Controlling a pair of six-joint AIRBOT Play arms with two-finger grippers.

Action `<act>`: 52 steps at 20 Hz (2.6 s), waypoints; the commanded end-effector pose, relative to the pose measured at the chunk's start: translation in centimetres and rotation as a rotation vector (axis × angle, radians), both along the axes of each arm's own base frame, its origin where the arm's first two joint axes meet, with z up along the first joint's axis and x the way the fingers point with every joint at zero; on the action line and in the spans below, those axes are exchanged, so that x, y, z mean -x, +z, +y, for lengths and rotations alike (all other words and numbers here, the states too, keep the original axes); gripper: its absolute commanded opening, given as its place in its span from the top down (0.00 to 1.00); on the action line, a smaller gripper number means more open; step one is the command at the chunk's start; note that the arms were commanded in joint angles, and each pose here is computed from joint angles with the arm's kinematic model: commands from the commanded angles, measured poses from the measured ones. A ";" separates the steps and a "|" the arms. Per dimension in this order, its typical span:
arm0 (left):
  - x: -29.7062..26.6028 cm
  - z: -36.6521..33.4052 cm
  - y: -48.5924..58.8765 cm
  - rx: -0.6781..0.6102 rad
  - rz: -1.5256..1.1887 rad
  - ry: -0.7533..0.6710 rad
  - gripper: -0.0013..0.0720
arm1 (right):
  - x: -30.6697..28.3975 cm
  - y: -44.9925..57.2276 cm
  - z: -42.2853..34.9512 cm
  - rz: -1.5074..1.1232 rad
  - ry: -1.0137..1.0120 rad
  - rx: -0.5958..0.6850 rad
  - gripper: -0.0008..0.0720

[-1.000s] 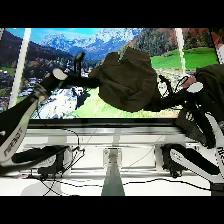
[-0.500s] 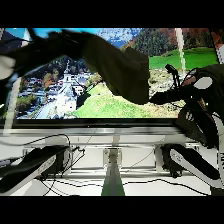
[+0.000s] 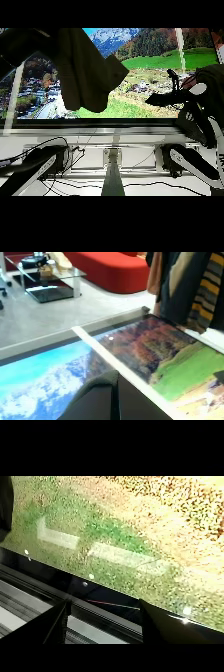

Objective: Fold the clothes and pants, and hang the long-sleeved shirts on hangers.

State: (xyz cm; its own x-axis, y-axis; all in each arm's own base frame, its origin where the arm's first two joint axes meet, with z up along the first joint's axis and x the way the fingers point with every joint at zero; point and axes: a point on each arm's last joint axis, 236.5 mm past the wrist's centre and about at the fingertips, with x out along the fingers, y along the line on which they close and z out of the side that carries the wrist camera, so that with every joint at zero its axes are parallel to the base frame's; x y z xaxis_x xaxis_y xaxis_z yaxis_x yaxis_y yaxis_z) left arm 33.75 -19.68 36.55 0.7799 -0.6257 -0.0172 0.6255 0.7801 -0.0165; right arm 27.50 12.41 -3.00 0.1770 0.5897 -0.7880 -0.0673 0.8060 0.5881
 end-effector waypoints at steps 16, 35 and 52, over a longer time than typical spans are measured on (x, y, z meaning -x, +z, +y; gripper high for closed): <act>-9.2 15.6 -10.1 0.012 0.287 0.437 0.97 | 3.6 -3.9 18.6 0.214 0.087 -0.142 0.33; -8.9 15.8 -15.4 -0.002 0.395 0.443 0.96 | -0.1 -7.2 27.2 0.393 -0.068 -0.135 0.46; -8.6 15.9 -14.8 0.000 0.382 0.446 0.96 | -6.5 0.3 28.0 0.034 0.135 -0.125 0.97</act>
